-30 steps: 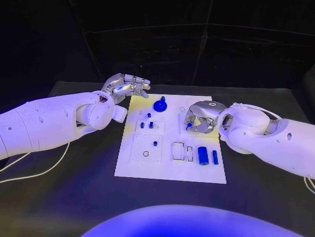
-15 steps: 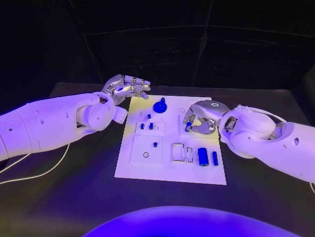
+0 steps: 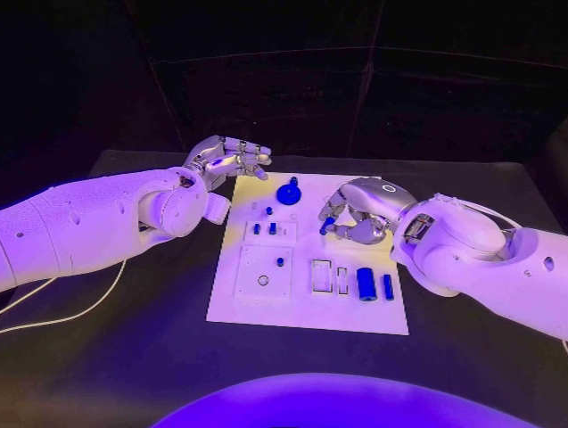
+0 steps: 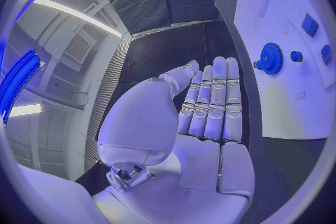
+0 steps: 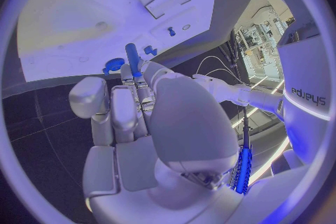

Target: Assemble the parts on the task board

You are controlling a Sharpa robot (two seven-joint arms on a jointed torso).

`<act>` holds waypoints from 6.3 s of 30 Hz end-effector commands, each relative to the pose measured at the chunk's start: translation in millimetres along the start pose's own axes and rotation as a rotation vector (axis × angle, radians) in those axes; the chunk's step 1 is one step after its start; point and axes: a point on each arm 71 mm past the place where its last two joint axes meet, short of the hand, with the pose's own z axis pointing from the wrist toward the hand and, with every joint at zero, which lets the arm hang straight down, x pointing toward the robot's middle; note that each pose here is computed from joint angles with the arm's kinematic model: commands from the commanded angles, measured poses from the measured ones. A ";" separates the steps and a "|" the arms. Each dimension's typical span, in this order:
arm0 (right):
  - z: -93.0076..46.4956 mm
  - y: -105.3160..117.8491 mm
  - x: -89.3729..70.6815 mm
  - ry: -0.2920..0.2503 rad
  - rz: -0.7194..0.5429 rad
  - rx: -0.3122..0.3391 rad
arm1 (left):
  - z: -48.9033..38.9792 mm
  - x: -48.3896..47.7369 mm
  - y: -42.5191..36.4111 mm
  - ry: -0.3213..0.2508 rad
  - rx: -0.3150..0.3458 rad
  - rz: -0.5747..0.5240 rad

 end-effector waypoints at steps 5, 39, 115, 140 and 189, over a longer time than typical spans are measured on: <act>16.7 39.1 8.7 -0.015 0.102 -0.116 | 2.4 5.2 -1.9 0.012 0.010 -0.001; 35.3 73.2 77.8 0.164 0.070 -0.212 | 6.2 14.0 -2.3 0.031 0.012 -0.006; 42.8 85.5 88.8 0.215 0.045 -0.235 | 5.2 15.3 -2.3 0.038 0.008 -0.008; 20.1 65.8 63.8 0.044 0.085 -0.221 | 3.9 11.4 -2.0 0.032 0.005 -0.007; -80.0 -54.8 38.1 0.198 0.149 0.475 | -3.0 2.2 -1.3 0.024 0.003 -0.006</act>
